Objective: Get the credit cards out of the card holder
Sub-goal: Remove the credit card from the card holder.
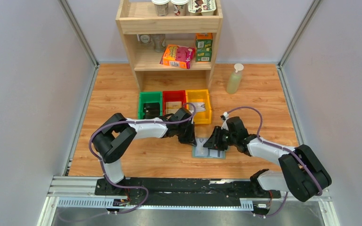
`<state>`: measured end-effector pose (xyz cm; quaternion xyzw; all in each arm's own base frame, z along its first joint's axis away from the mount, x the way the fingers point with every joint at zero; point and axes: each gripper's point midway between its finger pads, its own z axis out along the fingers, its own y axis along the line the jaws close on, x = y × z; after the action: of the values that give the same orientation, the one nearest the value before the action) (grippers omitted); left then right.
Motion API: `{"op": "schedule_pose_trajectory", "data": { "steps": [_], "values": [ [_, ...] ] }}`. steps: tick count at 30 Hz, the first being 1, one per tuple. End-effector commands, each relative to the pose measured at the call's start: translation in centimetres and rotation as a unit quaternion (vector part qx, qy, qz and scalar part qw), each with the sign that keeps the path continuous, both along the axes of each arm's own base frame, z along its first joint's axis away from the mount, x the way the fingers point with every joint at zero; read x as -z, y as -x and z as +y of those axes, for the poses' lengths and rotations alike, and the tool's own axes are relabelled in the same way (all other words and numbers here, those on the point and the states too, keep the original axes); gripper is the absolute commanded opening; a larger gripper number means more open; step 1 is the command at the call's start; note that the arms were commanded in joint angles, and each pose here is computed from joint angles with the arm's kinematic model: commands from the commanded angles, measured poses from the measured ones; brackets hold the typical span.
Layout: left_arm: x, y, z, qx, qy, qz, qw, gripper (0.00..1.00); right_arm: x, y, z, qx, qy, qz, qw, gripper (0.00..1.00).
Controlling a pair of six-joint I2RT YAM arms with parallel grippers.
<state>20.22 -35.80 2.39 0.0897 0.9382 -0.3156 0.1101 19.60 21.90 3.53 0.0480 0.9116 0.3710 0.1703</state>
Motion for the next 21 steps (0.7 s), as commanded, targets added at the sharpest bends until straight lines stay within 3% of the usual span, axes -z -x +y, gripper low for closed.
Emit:
{"op": "schedule_pose_trajectory", "data": {
  "steps": [1, 21],
  "values": [
    [-0.3, 0.5, 0.9, 0.016, -0.019, -0.019, 1.000, 0.01, -4.1, -1.2, 3.1, -0.026, -0.105, -0.052, 0.993, 0.32],
    [0.9, 1.7, 3.5, 0.011, -0.055, -0.014, 0.998, 0.00, -4.2, -1.2, 3.9, -0.037, -0.131, -0.050, 0.989, 0.20]
  ]
}}
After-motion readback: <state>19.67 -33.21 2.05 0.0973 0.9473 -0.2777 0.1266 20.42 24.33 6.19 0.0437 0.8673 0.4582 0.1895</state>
